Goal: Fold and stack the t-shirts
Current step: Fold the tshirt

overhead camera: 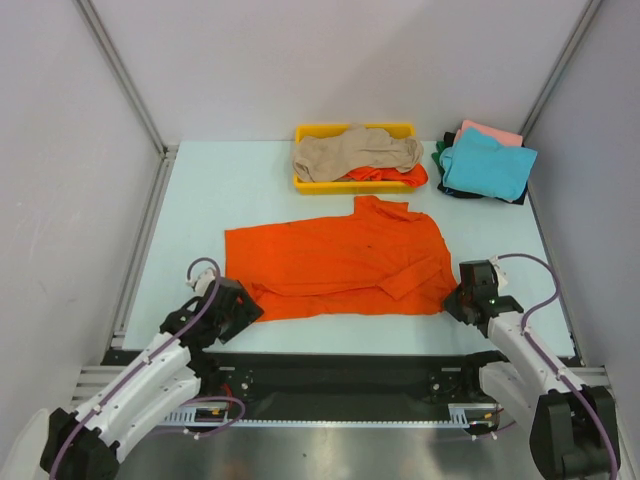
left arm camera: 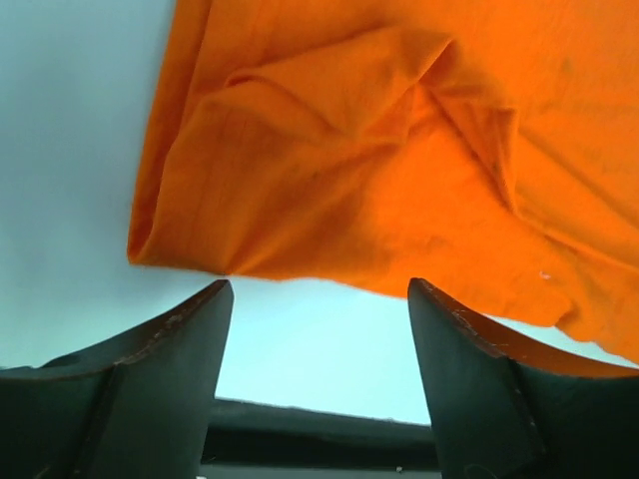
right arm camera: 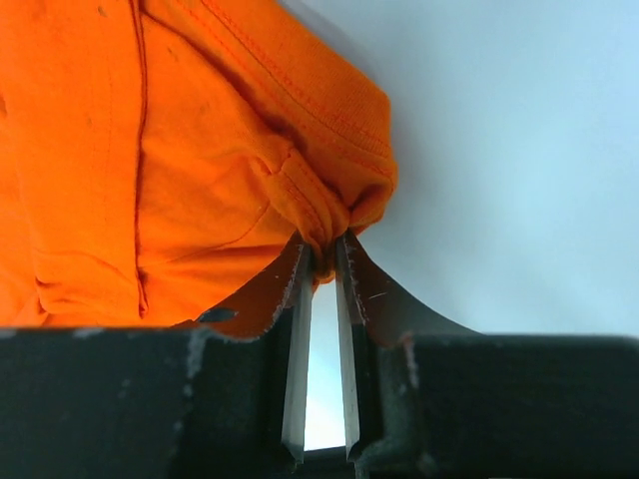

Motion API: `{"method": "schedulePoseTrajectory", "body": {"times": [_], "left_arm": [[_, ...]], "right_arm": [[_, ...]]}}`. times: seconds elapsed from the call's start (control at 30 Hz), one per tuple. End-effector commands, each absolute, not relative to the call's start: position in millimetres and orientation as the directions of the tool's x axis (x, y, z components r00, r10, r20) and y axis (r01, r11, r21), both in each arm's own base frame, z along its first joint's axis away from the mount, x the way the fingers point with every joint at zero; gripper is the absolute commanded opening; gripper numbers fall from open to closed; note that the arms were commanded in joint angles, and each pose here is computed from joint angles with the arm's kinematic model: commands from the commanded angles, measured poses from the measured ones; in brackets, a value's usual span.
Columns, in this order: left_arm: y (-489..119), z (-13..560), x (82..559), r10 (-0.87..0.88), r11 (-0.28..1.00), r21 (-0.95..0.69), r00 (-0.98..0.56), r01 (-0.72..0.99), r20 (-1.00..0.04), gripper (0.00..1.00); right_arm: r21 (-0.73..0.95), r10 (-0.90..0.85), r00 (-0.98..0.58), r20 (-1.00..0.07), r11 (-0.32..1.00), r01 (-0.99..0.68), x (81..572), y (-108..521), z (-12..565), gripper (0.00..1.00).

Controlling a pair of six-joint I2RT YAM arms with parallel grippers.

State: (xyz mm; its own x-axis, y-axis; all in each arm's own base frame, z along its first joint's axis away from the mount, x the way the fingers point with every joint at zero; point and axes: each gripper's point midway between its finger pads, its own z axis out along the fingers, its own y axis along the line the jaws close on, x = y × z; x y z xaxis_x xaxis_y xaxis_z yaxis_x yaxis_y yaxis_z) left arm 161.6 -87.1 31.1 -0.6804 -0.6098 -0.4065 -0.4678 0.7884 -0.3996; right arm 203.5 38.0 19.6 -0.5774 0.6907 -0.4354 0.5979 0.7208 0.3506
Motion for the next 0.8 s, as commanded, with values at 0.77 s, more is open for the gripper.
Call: {"method": "schedulePoseTrajectory", "body": {"times": [0.77], "left_arm": [[-55.1, 3.4, 171.2, -0.642, 0.755, -0.245, -0.608, -0.608, -0.467, 0.59]], "right_arm": [[0.421, 0.692, -0.57, -0.444, 0.722, 0.549, 228.7, 31.9, 28.3, 0.07]]}}
